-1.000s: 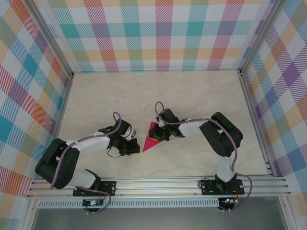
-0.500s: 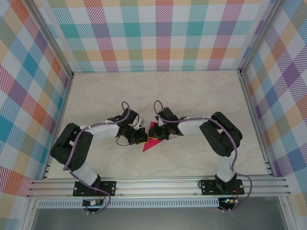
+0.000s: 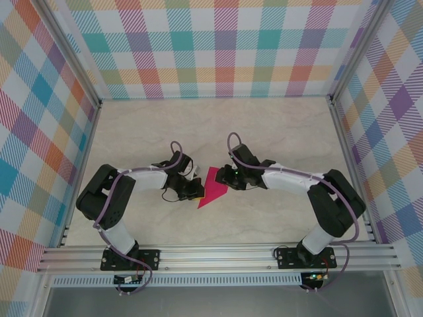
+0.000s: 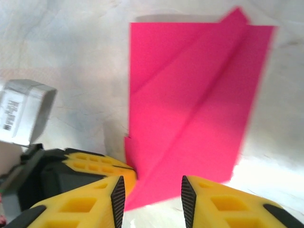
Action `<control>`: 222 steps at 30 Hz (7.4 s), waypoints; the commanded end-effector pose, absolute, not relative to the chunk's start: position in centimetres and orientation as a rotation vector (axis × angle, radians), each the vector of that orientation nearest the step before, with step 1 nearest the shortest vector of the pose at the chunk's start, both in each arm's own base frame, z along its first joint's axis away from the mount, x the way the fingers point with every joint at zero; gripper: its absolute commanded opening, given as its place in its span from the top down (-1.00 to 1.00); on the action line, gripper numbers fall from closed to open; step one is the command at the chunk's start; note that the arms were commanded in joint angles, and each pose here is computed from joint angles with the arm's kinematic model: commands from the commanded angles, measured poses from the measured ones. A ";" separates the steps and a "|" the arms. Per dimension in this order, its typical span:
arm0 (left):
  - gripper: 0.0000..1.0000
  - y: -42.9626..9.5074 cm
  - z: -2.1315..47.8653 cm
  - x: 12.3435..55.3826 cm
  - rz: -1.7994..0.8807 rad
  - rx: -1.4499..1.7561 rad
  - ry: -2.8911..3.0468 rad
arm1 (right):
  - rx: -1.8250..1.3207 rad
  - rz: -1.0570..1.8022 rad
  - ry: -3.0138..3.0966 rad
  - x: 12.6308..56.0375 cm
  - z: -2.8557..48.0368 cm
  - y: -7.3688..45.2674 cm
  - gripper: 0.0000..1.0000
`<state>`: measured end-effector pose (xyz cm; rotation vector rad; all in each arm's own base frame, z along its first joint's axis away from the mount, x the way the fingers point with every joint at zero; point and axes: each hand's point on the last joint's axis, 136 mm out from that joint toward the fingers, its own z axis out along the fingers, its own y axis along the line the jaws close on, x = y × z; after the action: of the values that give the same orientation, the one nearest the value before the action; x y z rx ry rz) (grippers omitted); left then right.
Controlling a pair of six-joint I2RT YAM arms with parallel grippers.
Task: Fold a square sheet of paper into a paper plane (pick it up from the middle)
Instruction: Fourth fold the wing at the center of the table, then turn over the paper at the center of the table.
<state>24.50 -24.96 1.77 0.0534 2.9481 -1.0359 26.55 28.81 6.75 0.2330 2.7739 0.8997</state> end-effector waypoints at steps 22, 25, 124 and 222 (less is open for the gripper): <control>0.42 -23.9 2.3 27.6 -0.776 0.214 2.927 | 0.440 1.027 2.824 25.9 1.8 29.1 0.27; 0.37 -24.3 2.1 27.3 -0.818 0.224 2.936 | 0.452 1.045 2.807 26.0 1.9 29.2 0.32; 0.68 -27.0 1.3 25.8 -0.988 0.147 3.033 | 0.293 1.299 2.621 27.3 4.5 32.3 0.01; -0.27 -21.3 8.2 25.6 -0.875 -0.181 2.685 | 0.014 1.134 2.834 22.6 5.8 30.6 0.71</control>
<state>24.93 -20.13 7.25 -0.1937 2.7064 -0.7961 22.09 29.95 5.36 0.0264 2.8467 1.1089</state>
